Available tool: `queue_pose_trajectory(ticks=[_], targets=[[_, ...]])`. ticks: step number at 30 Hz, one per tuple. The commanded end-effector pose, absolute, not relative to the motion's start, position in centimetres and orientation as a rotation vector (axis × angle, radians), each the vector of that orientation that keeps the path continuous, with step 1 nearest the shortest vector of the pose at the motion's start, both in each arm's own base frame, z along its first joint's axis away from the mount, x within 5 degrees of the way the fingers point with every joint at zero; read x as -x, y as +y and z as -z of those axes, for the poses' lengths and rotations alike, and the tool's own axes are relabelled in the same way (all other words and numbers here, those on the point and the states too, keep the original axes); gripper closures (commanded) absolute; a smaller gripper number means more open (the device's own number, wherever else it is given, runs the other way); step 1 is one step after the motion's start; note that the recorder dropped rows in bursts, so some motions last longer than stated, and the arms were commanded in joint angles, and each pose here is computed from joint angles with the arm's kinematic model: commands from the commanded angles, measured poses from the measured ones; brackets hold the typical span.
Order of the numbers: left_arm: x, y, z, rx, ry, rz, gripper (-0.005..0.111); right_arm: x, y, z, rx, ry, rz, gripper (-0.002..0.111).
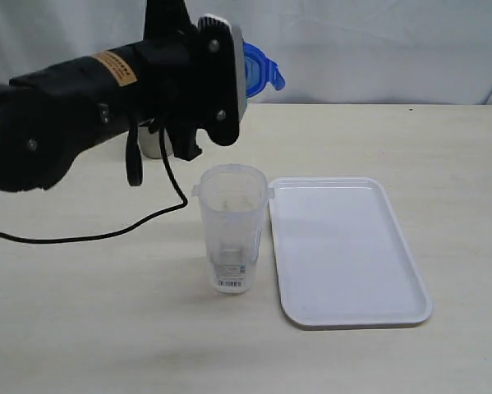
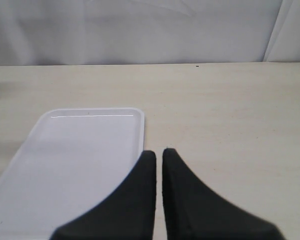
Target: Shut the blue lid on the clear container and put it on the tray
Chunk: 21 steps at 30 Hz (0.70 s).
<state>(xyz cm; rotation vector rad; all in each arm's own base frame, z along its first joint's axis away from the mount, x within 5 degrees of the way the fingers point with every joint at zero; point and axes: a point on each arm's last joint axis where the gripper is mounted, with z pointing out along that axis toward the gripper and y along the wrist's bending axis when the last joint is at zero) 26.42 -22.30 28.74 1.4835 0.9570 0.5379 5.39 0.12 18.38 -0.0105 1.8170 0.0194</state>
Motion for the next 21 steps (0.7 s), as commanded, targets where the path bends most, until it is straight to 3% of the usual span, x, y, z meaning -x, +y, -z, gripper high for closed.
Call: queue_pose_trajectory(ticks=[1, 13, 21], targets=[[-26.2, -21.0, -28.8, -1.368, 0.931, -0.809, 0.107, -5.4, 0.1, -18.3, 0.011, 1.818, -0.020, 0.104], [-22.4, -23.0, -26.0, -1.474, 0.901, -0.744, 0.107, -5.4, 0.1, -18.3, 0.011, 1.818, -0.020, 0.104], [-22.0, -23.1, -25.4, -1.496, 0.935, -0.713, 0.107, -5.4, 0.1, -18.3, 0.011, 1.818, -0.020, 0.104]])
